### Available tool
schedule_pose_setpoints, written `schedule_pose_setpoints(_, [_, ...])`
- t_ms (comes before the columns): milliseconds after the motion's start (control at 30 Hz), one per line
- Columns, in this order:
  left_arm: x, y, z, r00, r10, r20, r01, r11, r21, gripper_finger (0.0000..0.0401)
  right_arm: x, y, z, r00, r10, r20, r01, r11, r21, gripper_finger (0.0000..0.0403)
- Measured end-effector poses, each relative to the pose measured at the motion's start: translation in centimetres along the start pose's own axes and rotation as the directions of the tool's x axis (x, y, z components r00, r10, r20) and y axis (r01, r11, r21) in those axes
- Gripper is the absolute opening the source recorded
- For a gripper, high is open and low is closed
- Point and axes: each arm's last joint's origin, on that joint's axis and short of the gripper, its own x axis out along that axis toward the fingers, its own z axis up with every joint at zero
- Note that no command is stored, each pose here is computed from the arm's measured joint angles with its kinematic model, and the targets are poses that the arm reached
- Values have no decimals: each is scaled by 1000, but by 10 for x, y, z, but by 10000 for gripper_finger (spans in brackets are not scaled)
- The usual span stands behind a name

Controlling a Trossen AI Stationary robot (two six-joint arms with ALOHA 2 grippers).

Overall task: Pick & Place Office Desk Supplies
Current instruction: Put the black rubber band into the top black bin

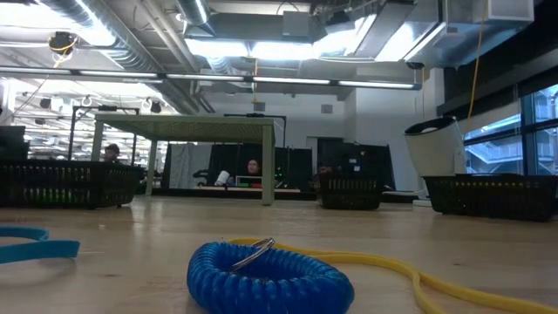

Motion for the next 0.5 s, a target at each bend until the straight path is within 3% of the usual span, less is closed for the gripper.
schedule_pose_setpoints(300, [0, 0, 0, 1000, 0, -1, 0, 1000, 0, 7, 0, -1, 0, 1000, -3, 0, 3, 1000, 0, 15])
schedule_pose_setpoints(500, [0, 0, 1, 1000, 26, 2, -25, 994, -103, 27, 0, -2, 1, 1000, -10, 2, 10, 1000, 1, 11])
